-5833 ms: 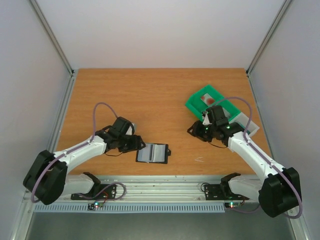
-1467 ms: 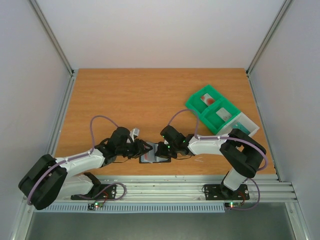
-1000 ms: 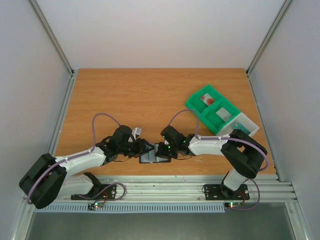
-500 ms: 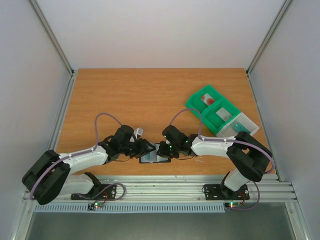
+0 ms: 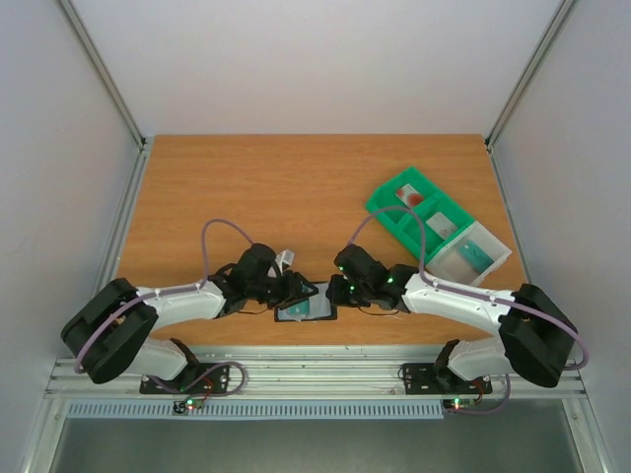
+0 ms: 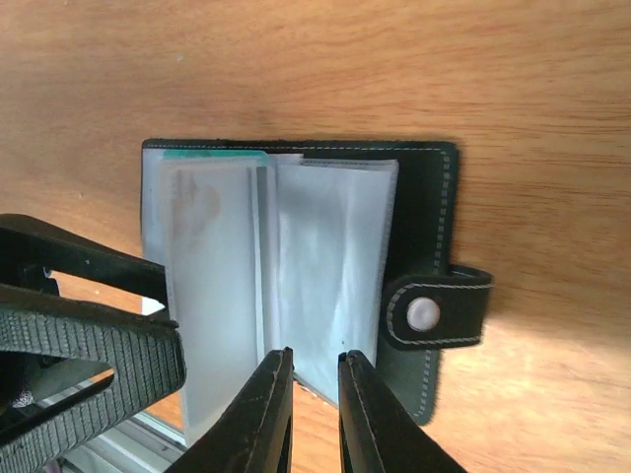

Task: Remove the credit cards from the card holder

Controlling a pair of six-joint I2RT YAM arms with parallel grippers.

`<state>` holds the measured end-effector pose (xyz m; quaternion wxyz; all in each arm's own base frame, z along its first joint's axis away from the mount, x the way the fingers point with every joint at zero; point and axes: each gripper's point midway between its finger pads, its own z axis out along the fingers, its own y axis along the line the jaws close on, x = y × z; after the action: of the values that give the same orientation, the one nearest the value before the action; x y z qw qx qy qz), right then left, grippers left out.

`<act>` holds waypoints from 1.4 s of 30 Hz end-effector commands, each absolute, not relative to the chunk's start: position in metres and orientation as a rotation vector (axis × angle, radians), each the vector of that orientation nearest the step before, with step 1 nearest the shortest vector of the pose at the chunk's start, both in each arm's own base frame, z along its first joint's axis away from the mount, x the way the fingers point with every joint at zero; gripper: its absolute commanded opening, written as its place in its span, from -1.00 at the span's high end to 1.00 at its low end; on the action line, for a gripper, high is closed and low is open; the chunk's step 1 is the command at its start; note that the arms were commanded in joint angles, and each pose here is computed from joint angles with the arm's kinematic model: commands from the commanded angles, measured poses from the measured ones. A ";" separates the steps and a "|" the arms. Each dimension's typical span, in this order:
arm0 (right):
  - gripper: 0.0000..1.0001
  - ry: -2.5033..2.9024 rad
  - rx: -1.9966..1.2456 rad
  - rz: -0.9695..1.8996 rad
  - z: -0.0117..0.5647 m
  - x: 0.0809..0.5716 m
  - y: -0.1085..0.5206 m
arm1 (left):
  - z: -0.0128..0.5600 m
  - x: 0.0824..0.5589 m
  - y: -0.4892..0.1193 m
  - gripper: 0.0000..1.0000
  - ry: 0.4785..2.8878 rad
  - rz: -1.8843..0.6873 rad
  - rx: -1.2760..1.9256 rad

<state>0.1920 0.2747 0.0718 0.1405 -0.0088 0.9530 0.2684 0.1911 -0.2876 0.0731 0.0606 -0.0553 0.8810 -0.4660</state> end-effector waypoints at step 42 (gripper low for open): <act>0.80 2.847 -0.028 0.607 0.024 0.201 0.267 | 0.020 0.201 -0.274 0.28 2.705 -1.170 -0.214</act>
<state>0.2011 0.2704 0.0287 0.1196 -0.0190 0.9699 0.2110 0.2040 -0.2806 0.0353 0.0907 -0.0710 0.9050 -0.4095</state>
